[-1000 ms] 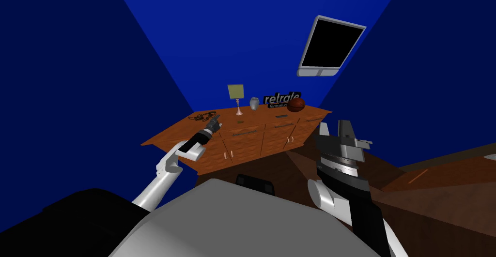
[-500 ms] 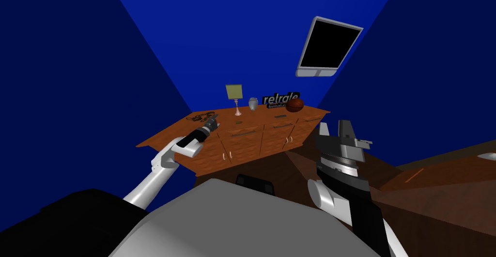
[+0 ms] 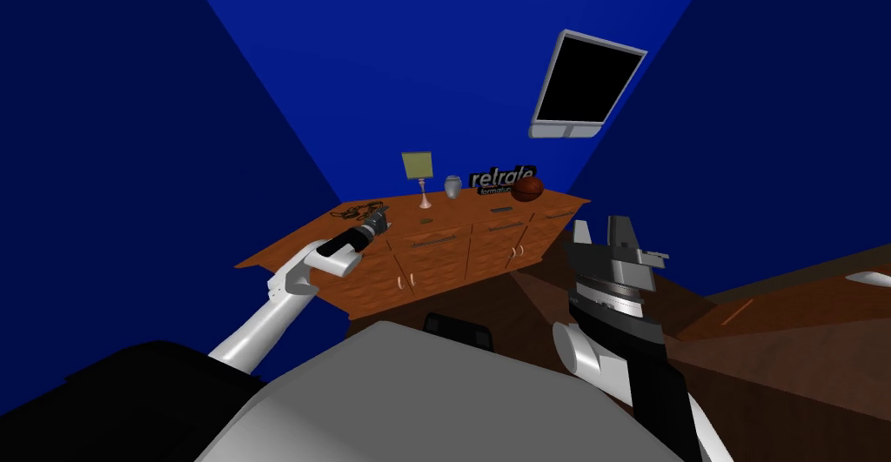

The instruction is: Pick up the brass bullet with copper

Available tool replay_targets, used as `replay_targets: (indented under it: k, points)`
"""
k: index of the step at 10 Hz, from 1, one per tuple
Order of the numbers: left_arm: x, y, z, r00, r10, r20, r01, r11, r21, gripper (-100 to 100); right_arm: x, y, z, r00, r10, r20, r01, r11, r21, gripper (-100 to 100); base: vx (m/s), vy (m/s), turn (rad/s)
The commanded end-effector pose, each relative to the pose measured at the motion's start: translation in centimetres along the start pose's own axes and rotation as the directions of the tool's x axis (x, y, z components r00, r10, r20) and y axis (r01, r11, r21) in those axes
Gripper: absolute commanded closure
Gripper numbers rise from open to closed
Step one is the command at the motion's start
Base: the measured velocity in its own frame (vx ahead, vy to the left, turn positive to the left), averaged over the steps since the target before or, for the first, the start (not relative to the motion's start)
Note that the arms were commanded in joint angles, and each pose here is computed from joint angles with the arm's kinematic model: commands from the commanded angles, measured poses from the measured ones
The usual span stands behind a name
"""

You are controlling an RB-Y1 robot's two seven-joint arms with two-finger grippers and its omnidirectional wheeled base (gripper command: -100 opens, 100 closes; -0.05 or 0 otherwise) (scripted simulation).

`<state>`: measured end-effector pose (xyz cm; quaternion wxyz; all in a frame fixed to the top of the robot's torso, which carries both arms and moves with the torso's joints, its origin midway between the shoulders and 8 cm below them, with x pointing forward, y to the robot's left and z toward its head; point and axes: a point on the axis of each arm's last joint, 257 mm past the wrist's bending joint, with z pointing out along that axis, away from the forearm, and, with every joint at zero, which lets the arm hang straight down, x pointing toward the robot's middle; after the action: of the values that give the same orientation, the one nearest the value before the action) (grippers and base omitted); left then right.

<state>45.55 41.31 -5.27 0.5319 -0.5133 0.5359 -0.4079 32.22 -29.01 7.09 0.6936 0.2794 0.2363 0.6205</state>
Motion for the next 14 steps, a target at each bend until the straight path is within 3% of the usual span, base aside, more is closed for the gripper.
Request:
replay_targets:
  k: [1, 8, 14]
  points:
    - [-0.7, 0.5, 0.1, 1.000, -0.005, 0.019, 0.006, 0.999, -0.037, -100, 0.0, 0.0, 0.0, 1.000, 0.000, 0.000, 0.000, 1.000, 0.000, 0, 0.032, -0.027, -0.021]
    - [-3.6, 2.0, 0.3, 0.996, -0.025, 0.086, 0.039, 0.987, -0.158, -100, 0.0, 0.0, 0.0, 1.000, 0.000, 0.000, 0.000, 1.000, 0.000, 0, 0.026, -0.025, -0.021]
    - [-6.0, 3.4, 0.1, 0.987, -0.053, 0.151, 0.091, 0.960, -0.264, -100, 0.0, 0.0, 0.0, 1.000, 0.000, 0.000, 0.000, 1.000, 0.000, 0, 0.031, -0.030, -0.032]
